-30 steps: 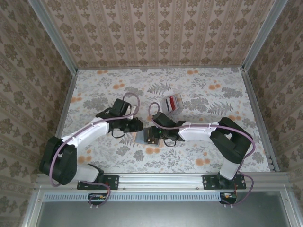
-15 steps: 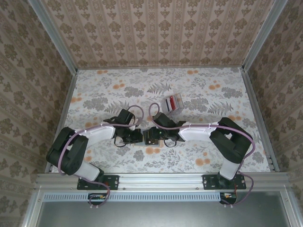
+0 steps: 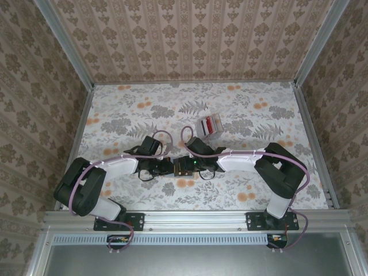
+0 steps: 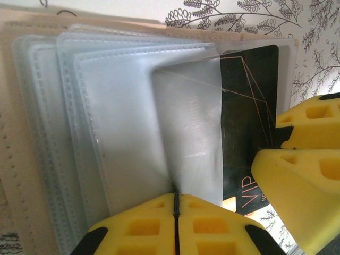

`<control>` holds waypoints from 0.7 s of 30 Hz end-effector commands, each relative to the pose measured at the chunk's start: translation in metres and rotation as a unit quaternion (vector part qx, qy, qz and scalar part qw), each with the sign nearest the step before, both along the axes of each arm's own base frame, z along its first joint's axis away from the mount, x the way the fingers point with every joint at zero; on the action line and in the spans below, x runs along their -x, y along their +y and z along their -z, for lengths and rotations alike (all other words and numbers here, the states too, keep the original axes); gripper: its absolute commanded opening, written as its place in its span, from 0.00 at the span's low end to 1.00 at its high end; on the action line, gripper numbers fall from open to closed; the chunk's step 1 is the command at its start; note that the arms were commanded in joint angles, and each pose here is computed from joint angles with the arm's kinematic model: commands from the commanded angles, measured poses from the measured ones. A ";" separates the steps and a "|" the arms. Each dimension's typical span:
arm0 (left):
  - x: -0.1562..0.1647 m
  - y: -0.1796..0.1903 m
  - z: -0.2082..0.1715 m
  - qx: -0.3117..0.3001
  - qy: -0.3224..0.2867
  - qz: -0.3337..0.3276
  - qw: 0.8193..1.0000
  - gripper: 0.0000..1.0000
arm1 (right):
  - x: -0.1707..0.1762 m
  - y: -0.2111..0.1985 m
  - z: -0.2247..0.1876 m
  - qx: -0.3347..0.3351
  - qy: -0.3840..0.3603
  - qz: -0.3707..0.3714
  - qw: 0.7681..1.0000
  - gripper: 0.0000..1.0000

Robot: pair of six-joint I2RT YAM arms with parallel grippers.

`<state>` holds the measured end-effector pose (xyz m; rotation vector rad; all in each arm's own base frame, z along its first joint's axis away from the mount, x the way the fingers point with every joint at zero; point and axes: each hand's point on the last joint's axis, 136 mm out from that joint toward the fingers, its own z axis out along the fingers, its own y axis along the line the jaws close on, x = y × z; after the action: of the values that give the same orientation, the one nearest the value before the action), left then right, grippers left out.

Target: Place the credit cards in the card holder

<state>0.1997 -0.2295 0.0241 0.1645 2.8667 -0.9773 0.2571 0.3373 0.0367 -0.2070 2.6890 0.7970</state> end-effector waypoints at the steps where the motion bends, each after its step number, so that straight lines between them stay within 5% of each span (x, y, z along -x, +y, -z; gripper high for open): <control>1: 0.027 0.034 0.033 -0.092 0.057 -0.012 0.994 0.12 | 0.004 0.004 0.013 -0.001 0.027 -0.001 1.000 0.23; 4: 0.019 0.035 0.016 -0.095 0.038 -0.013 0.995 0.22 | 0.000 0.004 0.016 0.008 0.024 0.003 1.000 0.23; 11: 0.001 0.064 -0.015 -0.102 -0.002 -0.049 0.994 0.28 | 0.000 -0.007 0.010 0.038 0.011 -0.002 0.999 0.26; 15: 0.002 0.076 -0.007 -0.102 0.009 -0.066 0.993 0.28 | 0.002 -0.010 0.002 0.040 0.006 -0.006 0.999 0.34; 21: 0.001 0.078 0.013 -0.109 0.025 -0.069 0.991 0.28 | -0.001 -0.014 -0.009 0.044 -0.005 -0.006 0.999 0.32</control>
<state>0.2022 -0.1569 0.0220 -0.0566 2.9485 -0.6854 0.2552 0.3322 0.0362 -0.2371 2.7245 0.7361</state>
